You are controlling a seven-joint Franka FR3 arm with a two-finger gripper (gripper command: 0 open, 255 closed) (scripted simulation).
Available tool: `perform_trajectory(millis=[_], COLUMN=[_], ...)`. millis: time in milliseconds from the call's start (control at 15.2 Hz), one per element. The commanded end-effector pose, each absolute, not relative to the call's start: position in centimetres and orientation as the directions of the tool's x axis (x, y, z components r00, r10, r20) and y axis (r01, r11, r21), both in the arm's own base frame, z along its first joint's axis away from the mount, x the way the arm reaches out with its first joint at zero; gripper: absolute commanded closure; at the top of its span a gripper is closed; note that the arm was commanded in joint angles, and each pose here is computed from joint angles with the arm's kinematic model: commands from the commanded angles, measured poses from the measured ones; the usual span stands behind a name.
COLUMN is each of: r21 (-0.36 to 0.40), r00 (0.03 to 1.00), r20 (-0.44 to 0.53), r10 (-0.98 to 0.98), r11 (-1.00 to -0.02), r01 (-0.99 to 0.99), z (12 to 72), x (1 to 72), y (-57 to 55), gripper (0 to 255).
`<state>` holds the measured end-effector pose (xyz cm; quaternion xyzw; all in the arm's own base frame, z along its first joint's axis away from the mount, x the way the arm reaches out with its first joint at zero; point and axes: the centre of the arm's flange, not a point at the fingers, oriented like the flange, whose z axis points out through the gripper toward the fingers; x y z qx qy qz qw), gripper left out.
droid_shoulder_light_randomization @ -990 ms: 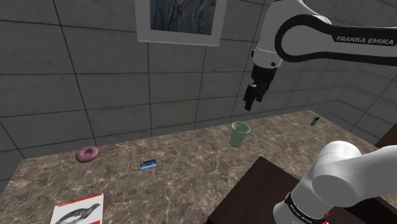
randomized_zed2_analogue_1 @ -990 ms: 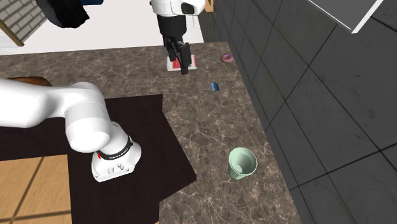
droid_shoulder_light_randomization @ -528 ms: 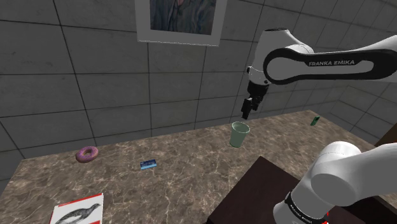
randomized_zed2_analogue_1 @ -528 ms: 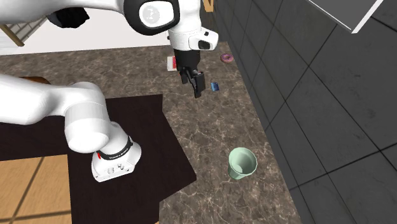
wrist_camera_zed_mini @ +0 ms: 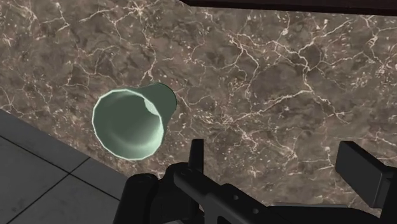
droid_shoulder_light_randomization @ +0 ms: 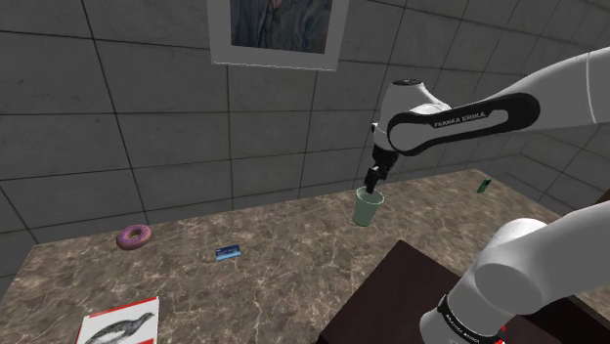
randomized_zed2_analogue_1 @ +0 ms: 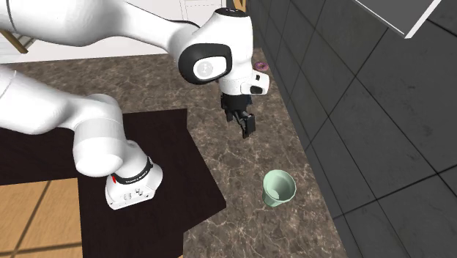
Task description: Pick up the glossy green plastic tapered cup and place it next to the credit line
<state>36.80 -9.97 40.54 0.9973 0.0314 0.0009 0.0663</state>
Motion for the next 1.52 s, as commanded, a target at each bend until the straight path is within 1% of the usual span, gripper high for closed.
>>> perform_trajectory(millis=[0,990,1452], r21=[0.139,0.186,0.187], r00=[0.997,0.991,0.991], r20=[0.000,0.006,0.007], r10=[0.073,0.133,0.134], r11=[-0.988,-0.974,-0.974], r01=[0.072,0.129,0.131], z=[38.4,23.4,19.9], x=[37.6,43.4,43.6], y=[-11.4,-22.3,-23.1], gripper=[0,0,0])
